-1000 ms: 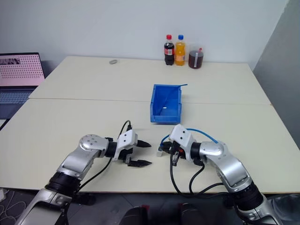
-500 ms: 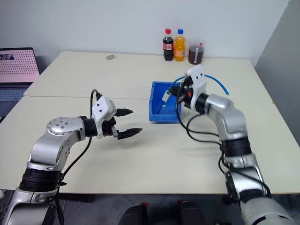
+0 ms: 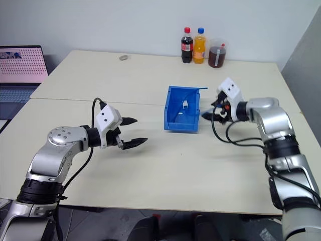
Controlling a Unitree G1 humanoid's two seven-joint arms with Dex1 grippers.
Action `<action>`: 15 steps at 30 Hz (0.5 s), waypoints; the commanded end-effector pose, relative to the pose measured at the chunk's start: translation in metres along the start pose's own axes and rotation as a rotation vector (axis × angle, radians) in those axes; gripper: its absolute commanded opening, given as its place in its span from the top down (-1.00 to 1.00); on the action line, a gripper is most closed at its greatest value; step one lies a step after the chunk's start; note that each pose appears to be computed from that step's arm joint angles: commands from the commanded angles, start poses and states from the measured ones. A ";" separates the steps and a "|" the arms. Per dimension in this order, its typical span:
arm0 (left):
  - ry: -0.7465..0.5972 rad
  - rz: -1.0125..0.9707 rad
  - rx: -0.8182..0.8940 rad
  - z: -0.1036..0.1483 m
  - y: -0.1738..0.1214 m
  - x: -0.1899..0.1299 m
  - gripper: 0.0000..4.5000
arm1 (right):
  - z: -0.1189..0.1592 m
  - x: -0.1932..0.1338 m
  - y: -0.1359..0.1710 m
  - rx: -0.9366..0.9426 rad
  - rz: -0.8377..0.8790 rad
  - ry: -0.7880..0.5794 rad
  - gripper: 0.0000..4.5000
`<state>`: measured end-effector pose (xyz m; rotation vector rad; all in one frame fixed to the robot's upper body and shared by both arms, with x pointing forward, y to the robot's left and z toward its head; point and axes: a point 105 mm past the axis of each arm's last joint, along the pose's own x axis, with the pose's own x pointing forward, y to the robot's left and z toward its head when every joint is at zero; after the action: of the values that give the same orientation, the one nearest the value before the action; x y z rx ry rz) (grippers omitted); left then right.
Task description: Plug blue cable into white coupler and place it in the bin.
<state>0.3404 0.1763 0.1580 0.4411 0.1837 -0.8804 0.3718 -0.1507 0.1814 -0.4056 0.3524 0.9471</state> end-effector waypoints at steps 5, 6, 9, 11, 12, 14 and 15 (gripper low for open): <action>0.051 0.115 0.000 -0.017 0.020 -0.028 -1.00 | -0.018 -0.045 0.029 -0.083 0.014 0.023 -0.96; 0.045 0.127 -0.007 -0.018 0.022 -0.030 -1.00 | -0.014 -0.050 0.030 -0.075 0.001 -0.014 -0.96; 0.015 0.148 -0.041 -0.015 0.026 -0.033 -1.00 | 0.006 -0.063 0.037 -0.029 0.011 -0.168 -0.96; 0.003 0.142 -0.053 -0.012 0.026 -0.033 -1.00 | 0.018 -0.067 0.039 -0.004 0.007 -0.237 -0.96; -0.003 0.139 -0.063 -0.011 0.026 -0.033 -1.00 | 0.022 -0.067 0.037 0.003 -0.006 -0.258 -0.96; -0.011 0.139 -0.068 -0.009 0.027 -0.033 -1.00 | 0.025 -0.065 0.032 0.009 -0.035 -0.270 -0.96; -0.017 0.138 -0.073 -0.008 0.027 -0.033 -1.00 | 0.024 -0.063 0.030 0.006 -0.046 -0.264 -0.96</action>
<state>0.3398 0.2174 0.1508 0.3721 0.2305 -0.7478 0.3122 -0.1661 0.2130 -0.2593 0.1562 0.9734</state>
